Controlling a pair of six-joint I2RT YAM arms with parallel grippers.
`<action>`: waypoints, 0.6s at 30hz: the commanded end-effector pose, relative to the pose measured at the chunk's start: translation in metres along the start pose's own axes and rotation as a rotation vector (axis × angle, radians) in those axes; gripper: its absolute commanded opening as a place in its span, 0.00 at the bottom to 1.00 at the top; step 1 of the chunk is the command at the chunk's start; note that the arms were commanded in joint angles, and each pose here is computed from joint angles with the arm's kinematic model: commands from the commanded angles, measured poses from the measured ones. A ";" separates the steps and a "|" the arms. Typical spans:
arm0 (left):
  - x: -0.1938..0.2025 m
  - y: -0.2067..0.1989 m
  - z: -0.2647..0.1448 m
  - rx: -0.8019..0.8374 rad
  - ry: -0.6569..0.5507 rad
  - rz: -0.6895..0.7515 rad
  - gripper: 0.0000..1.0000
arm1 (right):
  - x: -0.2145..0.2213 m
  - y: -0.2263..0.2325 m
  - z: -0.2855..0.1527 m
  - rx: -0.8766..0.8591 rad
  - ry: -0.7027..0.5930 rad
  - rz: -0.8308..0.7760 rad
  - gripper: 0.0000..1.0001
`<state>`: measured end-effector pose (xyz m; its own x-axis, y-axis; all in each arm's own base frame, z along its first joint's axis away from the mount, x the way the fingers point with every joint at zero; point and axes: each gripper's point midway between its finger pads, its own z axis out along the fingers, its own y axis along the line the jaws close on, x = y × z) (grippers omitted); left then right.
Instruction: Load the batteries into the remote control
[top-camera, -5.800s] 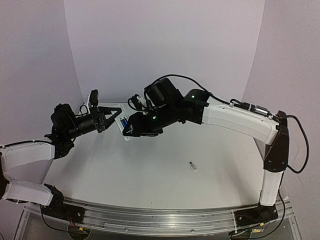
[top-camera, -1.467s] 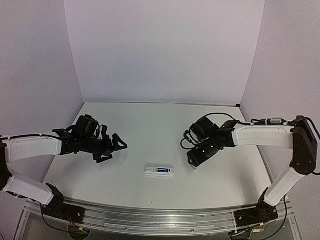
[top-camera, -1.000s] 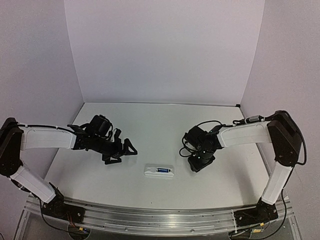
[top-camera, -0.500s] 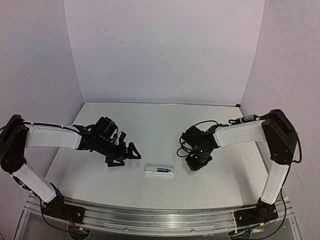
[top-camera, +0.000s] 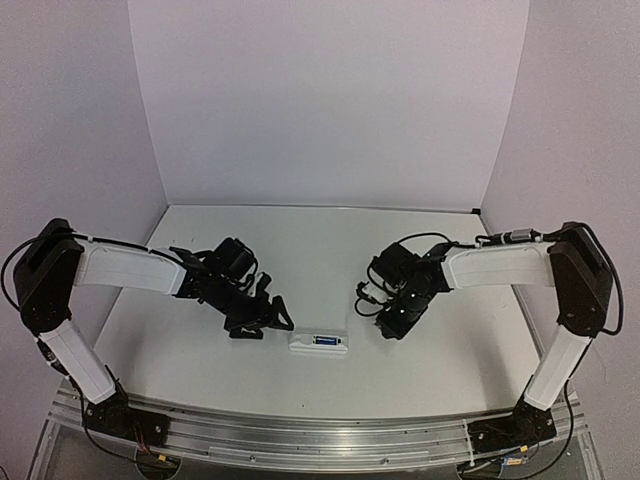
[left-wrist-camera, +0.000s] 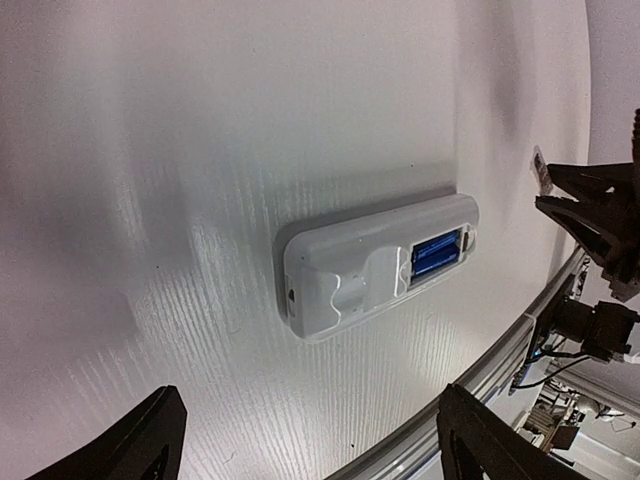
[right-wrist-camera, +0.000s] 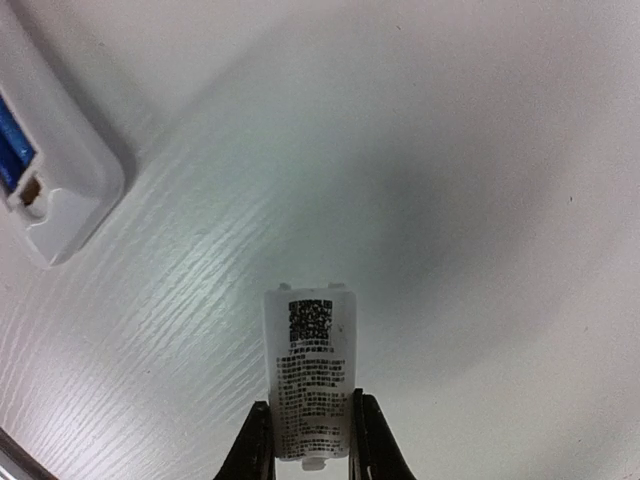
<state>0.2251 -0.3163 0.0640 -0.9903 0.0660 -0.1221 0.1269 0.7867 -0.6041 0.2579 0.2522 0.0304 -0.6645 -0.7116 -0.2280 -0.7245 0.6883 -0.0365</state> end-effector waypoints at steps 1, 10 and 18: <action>-0.005 -0.015 0.006 0.011 0.014 0.037 0.85 | -0.025 0.026 -0.030 -0.138 -0.112 -0.244 0.00; -0.009 -0.019 0.025 0.026 0.042 0.037 0.68 | -0.054 0.064 -0.024 -0.196 -0.152 -0.521 0.00; -0.008 -0.016 0.034 0.024 0.047 0.024 0.56 | -0.066 0.079 -0.009 -0.170 -0.136 -0.631 0.00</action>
<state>0.2257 -0.3361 0.0371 -0.9926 0.1050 -0.0609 0.1207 0.7993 -0.5887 0.2413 0.3398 0.0495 -0.1564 -0.9303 -0.3317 -0.9841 0.1754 -0.0280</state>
